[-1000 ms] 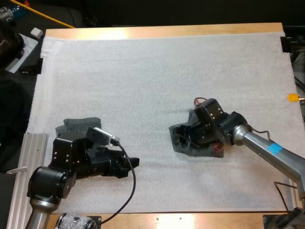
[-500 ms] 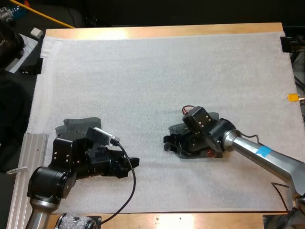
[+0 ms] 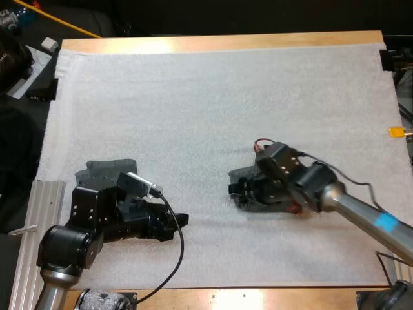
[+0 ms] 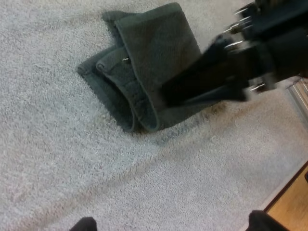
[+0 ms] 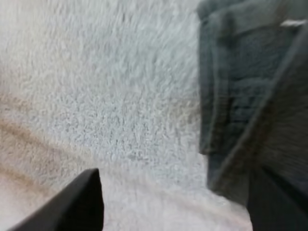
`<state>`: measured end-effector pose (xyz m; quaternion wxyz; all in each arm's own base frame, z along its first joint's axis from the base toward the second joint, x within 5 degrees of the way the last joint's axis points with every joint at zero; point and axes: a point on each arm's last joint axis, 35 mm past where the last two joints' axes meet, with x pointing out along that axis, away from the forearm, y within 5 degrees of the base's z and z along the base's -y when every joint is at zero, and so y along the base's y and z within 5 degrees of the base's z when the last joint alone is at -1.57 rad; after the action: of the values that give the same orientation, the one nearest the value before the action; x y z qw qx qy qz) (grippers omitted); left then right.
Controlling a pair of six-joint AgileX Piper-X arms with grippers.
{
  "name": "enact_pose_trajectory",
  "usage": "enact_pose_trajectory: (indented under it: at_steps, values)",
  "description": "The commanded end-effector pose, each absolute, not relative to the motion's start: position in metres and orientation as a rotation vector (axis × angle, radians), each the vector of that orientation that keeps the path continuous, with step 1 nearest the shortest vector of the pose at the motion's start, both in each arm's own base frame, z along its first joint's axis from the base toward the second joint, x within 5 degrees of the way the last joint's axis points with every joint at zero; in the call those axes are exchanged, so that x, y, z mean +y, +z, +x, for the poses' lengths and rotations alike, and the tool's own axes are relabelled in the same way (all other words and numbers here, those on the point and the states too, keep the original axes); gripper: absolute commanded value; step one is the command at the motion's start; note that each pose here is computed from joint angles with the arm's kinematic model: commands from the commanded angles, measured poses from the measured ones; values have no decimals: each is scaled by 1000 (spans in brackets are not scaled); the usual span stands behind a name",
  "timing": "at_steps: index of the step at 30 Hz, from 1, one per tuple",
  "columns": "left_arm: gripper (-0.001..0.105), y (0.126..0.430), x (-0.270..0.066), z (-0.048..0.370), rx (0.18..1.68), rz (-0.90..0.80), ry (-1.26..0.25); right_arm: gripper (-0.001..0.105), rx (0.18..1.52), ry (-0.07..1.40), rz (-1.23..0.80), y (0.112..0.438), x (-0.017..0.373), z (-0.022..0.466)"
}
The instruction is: Pick towel from pile, fold and stack
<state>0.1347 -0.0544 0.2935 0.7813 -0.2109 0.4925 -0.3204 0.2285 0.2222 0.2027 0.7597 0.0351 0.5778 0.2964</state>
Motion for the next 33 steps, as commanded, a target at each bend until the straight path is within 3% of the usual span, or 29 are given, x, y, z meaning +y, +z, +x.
enact_pose_trajectory:
  at_steps: [1,17,25,33]
  values:
    - [61,296,-55,134,1049,-455,-709,62,1209,608,-27,229,207,215]
    - [61,296,-56,136,1045,-455,-712,62,1090,565,-106,323,127,135]
    - [61,295,-57,141,1033,-462,-709,62,1035,549,-87,340,103,110]
    - [65,287,-62,162,1066,-518,-687,62,1024,560,-85,341,102,110]
